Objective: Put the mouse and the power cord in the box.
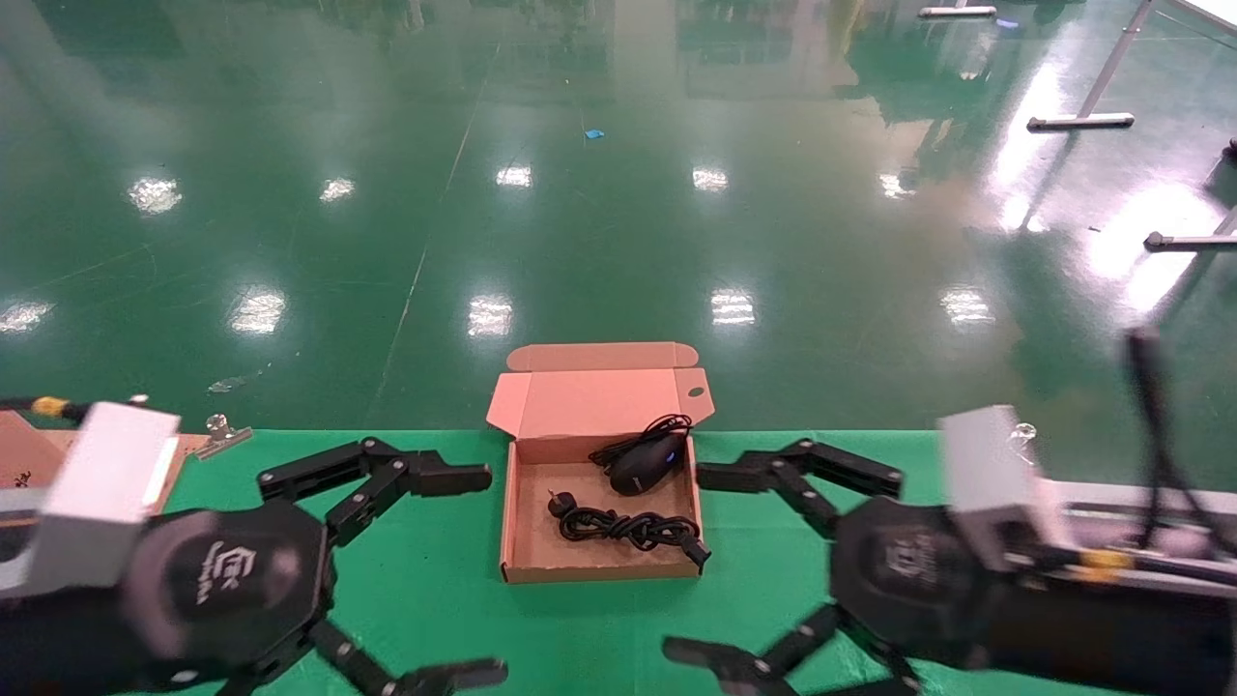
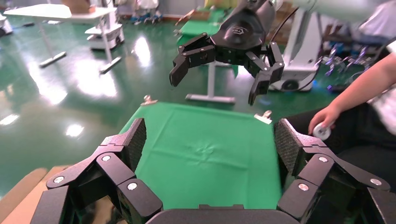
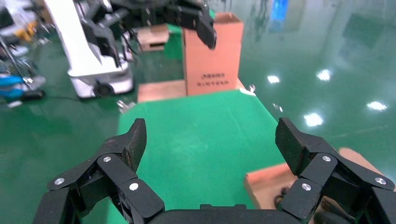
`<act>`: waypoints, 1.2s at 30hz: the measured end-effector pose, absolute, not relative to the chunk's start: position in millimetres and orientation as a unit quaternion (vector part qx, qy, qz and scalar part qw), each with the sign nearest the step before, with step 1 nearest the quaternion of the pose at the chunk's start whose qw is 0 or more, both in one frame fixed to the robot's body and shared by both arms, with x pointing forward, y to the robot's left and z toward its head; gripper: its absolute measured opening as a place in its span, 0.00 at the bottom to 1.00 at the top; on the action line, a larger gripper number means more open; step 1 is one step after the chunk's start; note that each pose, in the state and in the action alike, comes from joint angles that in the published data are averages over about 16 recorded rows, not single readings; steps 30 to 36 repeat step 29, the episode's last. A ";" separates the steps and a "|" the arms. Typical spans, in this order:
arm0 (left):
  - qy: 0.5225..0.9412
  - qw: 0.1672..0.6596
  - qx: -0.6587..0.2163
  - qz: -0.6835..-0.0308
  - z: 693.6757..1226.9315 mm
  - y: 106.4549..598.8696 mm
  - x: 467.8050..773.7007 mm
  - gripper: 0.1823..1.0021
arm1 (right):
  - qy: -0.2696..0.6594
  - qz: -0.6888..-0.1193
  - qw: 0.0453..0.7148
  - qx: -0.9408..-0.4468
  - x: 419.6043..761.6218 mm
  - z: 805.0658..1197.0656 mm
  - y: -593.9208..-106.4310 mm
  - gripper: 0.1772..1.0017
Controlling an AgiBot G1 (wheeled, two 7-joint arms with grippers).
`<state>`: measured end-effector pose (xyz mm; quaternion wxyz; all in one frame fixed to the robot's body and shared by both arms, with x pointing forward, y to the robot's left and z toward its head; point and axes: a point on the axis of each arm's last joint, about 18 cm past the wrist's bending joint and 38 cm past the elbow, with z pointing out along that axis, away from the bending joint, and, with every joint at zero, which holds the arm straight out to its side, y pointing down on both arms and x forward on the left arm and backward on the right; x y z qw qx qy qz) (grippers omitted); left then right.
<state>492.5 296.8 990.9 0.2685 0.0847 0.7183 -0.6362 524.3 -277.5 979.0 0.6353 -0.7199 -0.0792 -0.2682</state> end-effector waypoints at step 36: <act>0.703 0.242 0.103 -0.661 992.4 300.3 474.0 1.00 | -0.105 -0.242 0.660 -0.703 470.3 993.2 -304.0 1.00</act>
